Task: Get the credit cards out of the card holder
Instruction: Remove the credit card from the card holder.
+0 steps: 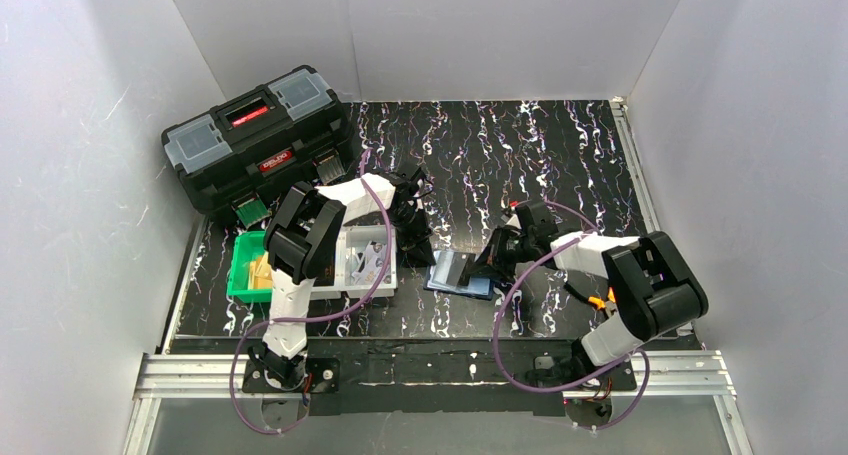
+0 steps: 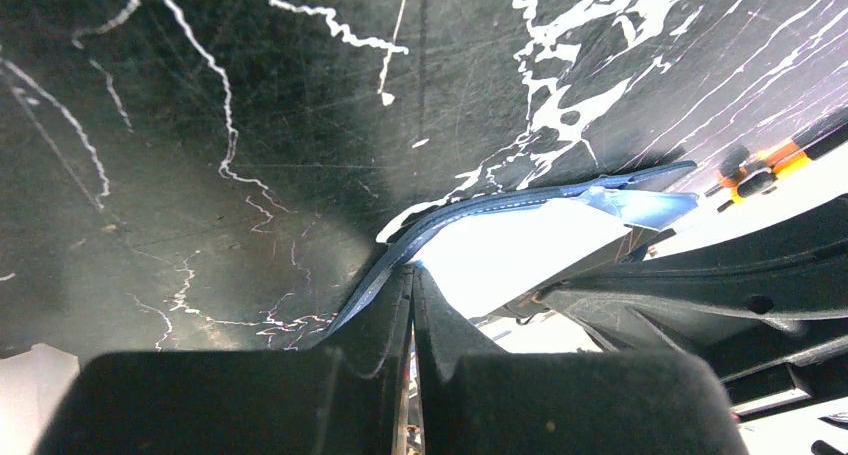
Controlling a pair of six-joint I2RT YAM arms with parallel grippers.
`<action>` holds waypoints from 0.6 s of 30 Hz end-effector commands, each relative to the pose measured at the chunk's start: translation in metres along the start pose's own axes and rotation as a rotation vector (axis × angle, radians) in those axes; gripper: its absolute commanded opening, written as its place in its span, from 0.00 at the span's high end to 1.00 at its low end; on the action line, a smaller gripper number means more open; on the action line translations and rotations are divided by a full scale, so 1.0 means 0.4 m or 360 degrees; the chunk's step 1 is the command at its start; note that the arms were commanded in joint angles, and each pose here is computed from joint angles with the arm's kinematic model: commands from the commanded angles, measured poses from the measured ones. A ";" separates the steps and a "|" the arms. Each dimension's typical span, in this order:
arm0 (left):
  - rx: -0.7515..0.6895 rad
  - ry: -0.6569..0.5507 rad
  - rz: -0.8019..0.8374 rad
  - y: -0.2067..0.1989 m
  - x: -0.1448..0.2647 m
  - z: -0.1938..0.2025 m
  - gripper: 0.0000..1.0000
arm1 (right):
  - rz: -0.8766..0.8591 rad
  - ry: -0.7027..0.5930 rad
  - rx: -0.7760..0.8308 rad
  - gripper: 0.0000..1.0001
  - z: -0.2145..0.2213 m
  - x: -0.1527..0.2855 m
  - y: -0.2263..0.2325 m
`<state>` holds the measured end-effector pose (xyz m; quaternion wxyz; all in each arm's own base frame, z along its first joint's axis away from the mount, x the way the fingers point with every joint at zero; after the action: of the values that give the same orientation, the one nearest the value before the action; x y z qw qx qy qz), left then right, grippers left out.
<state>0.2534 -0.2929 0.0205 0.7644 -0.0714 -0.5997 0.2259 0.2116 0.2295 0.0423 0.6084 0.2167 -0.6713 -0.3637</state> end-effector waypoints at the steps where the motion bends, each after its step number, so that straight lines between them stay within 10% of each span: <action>1: 0.0044 -0.0142 -0.0613 0.244 -0.136 -0.046 1.00 | 0.0160 -0.0047 -0.0016 0.99 0.016 0.021 -0.066; 18: -0.0009 -0.0229 -0.0640 0.212 -0.091 -0.079 1.00 | 0.0210 -0.0163 0.0035 0.99 0.026 0.083 -0.082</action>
<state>0.2568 -0.2943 0.0248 0.7666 -0.0639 -0.5997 0.2206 0.1970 0.2001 0.0459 0.5898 0.1854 -0.7061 -0.3453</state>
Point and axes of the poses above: each gripper's point midway between its finger pads, its own x axis back along the fingers, its own y axis along the line the jaws close on, z = x × y, the point moved 1 cm from there along x, back along the fingers, and after that the axes turned 2 degrees about x, right-handed, at the moved point
